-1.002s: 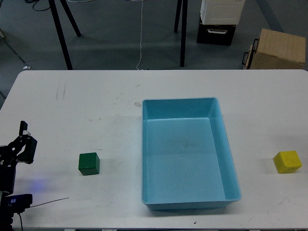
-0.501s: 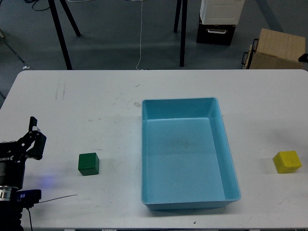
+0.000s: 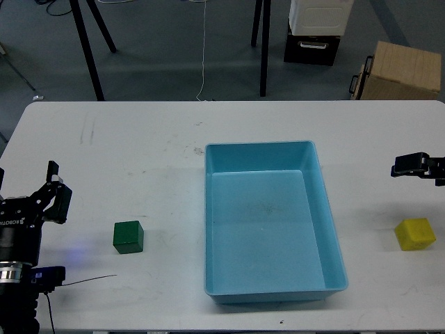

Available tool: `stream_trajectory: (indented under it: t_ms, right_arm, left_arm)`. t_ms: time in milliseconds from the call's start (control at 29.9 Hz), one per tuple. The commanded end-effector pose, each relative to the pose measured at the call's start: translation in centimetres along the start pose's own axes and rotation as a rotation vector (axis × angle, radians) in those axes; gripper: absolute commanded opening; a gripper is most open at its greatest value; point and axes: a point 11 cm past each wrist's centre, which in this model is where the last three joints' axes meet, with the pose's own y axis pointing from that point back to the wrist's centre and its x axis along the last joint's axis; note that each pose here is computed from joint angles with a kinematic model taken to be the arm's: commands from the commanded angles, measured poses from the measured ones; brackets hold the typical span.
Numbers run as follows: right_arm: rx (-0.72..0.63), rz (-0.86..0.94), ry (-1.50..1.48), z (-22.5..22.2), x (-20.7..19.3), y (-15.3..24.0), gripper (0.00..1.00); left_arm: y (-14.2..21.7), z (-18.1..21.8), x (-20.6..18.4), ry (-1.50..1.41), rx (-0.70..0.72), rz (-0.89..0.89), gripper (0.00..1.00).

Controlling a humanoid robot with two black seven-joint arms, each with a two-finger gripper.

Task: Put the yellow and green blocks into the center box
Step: 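Lower the right gripper onto the yellow cube and close it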

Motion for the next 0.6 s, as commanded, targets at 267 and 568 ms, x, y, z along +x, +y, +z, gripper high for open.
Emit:
stream_trajectory:
  t_ms: [267, 568]
  right_arm:
    - [-0.100, -0.083, 0.136, 1.3, -3.5, -2.8, 1.00]
    - [-0.121, -0.145, 0.137, 2.4, -6.0, -4.1, 1.00]
  left_arm:
    - [0.2, 0.0, 0.3, -0.001, -0.001, 0.009, 1.00]
    - [0.2, -0.9, 0.6, 0.022, 0.008, 0.012, 1.00]
